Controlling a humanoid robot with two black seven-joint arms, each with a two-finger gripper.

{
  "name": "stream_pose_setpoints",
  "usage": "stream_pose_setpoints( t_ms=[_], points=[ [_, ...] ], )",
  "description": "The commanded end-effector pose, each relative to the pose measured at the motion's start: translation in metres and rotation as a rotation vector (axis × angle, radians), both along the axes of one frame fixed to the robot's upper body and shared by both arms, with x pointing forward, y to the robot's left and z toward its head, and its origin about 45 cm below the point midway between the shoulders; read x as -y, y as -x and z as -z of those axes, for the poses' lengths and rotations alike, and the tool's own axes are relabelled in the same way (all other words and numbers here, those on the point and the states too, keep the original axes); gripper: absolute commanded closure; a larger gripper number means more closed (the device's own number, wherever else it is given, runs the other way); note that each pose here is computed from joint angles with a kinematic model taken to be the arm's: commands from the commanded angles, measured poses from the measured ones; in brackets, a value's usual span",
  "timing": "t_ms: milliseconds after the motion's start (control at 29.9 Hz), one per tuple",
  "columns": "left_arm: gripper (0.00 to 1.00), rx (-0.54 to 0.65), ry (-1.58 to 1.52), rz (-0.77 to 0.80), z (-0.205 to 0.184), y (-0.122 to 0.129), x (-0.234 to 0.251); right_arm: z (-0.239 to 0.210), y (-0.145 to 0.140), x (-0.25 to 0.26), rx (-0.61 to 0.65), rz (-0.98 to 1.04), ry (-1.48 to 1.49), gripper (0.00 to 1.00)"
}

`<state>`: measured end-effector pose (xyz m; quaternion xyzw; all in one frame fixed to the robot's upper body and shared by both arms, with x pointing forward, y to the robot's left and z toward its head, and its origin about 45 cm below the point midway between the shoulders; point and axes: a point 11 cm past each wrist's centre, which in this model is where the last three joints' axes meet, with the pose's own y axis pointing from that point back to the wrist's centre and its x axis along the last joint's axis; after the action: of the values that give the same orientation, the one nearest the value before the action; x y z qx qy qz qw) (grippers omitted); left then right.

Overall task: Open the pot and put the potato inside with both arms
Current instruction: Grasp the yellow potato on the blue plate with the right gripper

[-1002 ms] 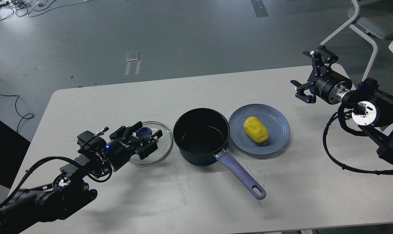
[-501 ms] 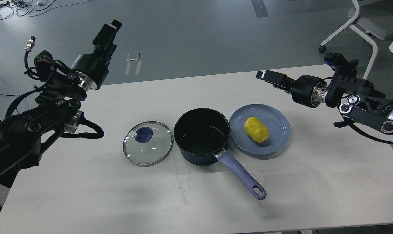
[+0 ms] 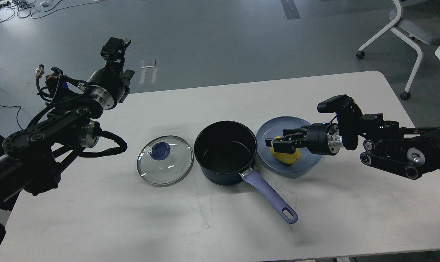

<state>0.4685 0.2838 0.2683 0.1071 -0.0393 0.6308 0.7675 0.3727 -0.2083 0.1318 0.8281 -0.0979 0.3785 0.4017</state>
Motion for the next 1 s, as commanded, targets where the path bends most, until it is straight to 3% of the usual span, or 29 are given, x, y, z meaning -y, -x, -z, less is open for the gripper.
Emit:
stream_pose_setpoints(
  t_ms=[0,568,969],
  points=[
    [0.02,-0.007,-0.002,-0.002,0.004,0.002,-0.002,0.008,0.000,0.007,-0.006,0.006,0.034,0.18],
    [0.02,-0.016,-0.013,0.006,0.011,0.004,0.001,-0.011,-0.004,0.009,0.021,-0.034,0.057,0.16],
    [0.02,-0.032,-0.029,0.017,0.018,0.006,0.005,-0.012,0.019,0.039,-0.008,-0.082,0.125,0.16]
  ],
)
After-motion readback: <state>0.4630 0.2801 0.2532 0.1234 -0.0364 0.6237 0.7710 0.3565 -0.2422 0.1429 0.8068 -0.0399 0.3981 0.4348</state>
